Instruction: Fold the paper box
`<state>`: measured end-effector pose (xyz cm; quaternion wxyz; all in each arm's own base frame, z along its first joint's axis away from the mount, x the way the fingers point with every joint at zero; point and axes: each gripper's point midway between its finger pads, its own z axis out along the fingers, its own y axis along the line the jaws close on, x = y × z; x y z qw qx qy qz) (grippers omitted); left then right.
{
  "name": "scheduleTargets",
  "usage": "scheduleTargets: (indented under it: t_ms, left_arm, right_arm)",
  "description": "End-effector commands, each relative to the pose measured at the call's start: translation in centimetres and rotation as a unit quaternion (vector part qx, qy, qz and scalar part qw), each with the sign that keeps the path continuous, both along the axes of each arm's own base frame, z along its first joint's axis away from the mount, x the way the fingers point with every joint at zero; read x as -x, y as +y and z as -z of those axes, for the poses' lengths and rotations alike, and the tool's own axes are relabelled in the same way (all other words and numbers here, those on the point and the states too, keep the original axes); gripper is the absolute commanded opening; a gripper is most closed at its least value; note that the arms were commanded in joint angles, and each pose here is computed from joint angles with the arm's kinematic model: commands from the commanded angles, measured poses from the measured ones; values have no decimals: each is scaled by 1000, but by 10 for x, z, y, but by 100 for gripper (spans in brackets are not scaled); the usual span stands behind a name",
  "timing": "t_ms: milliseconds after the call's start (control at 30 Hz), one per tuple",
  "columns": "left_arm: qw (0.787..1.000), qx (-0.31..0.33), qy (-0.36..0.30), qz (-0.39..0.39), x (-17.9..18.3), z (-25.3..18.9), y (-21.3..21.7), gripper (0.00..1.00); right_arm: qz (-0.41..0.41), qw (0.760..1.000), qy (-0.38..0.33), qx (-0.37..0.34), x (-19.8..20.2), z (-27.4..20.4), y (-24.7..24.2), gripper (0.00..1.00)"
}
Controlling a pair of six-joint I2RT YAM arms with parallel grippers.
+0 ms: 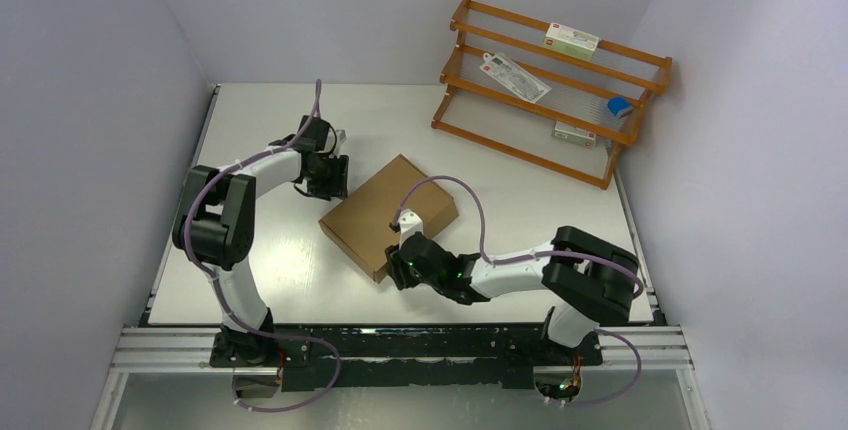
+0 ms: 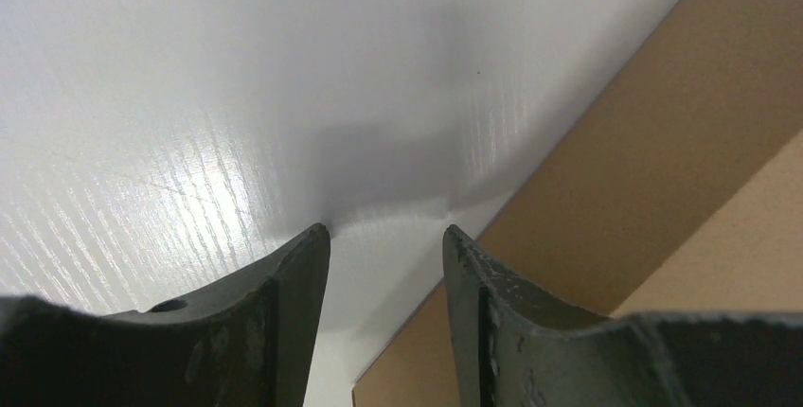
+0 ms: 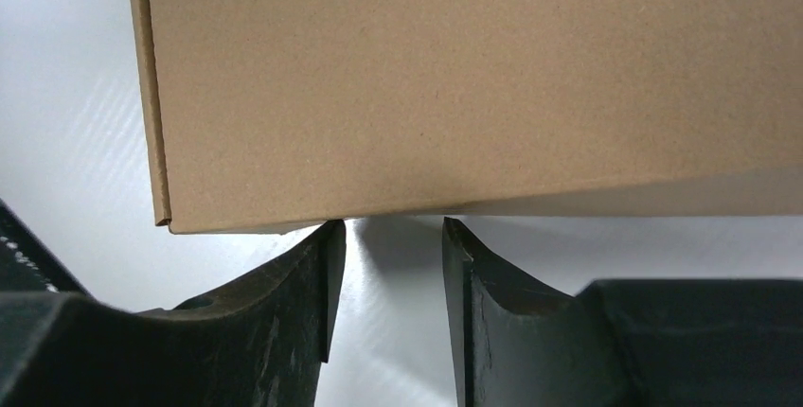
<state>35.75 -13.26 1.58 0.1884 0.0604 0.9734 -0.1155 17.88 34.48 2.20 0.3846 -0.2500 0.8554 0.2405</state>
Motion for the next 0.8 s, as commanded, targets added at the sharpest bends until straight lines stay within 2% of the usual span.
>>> scheduleTargets:
  t_ms: [0, 167, 333, 533, 767]
  left_arm:
    - [992, -22, 124, 3, 58, 22, 7, 54]
    - [992, -23, 125, -4, 58, 24, 11, 54]
    - [991, -34, 130, -5, 60, 27, 15, 55]
    - [991, -36, 132, -5, 63, 28, 17, 55]
    - [989, -40, 140, -2, 67, 31, 18, 55]
  right_arm:
    - [34, 996, -86, -20, -40, -39, -8, 47]
    - [21, 998, -67, 10, -27, -24, -26, 48]
    - [-36, 998, -39, 30, -5, -10, -25, 49]
    - [-64, 997, -30, 39, 5, -3, -21, 50]
    - [-78, 996, -23, 42, 11, 1, -18, 57]
